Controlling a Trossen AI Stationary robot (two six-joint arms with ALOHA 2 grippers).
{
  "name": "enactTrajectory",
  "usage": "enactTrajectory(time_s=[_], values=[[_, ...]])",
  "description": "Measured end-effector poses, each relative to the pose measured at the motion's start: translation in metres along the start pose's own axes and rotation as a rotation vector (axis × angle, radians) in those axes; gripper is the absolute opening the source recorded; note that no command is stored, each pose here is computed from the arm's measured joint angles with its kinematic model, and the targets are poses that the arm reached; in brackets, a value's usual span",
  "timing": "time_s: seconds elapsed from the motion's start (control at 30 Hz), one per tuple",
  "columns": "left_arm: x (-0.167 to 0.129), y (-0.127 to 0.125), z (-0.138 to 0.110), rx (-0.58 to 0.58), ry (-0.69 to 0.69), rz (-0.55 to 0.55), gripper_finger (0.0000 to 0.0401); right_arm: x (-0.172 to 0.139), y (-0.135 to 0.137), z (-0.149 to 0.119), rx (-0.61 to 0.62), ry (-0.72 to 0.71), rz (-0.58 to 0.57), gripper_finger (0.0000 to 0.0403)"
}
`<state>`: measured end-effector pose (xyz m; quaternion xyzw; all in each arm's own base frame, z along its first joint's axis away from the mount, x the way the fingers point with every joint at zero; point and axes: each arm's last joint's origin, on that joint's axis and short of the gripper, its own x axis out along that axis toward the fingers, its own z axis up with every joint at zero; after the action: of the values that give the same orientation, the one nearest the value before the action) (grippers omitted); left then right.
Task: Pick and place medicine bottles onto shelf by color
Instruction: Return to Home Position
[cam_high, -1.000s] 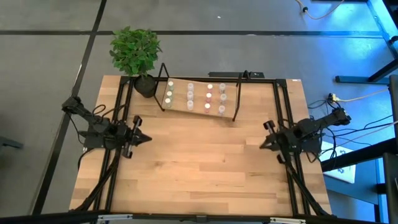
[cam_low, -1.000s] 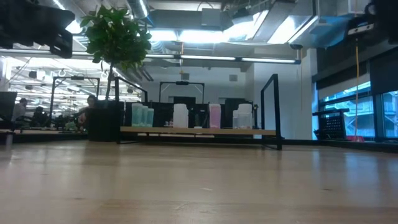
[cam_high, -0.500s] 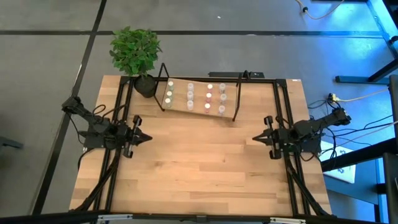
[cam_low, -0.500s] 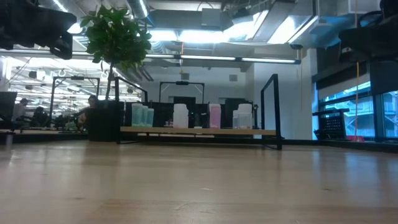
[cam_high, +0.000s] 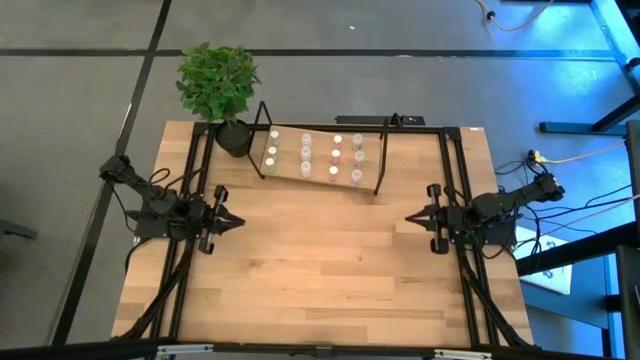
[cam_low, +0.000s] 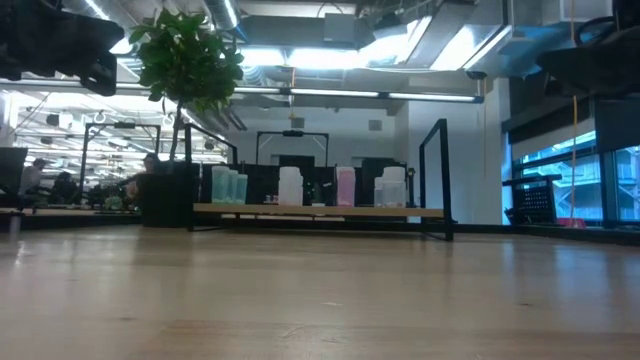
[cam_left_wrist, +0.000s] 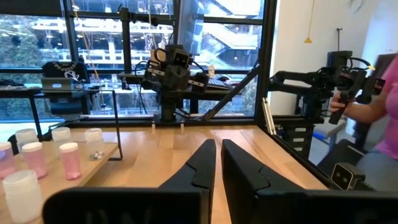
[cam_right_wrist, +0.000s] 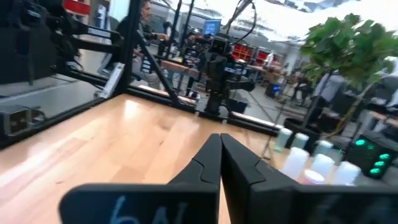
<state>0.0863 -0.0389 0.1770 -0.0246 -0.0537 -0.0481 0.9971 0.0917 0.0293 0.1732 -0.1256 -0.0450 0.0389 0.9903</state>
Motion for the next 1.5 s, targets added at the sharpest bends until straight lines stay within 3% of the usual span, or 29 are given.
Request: enactTrajectory(time_s=[0.23, 0.5, 1.03, 1.5], values=[[0.0000, 0.0000, 0.0000, 0.000, 0.000, -0.001, 0.0029, 0.0000, -0.0013, 0.0001, -0.023, 0.008, -0.043, 0.0013], [0.0000, -0.0001, 0.0000, 0.000, 0.000, -0.001, 0.0025, -0.0001, -0.0013, -0.0001, 0.202, 0.005, -0.045, 0.0013], [0.0000, -0.0001, 0.0000, 0.000, 0.000, -0.001, 0.0001, -0.0001, -0.0013, 0.0000, 0.198, 0.005, -0.044, 0.0014], [0.0000, -0.0001, 0.0000, 0.000, 0.000, -0.001, 0.0027, -0.0001, -0.0013, 0.0000, 0.199, 0.005, -0.043, 0.0014]])
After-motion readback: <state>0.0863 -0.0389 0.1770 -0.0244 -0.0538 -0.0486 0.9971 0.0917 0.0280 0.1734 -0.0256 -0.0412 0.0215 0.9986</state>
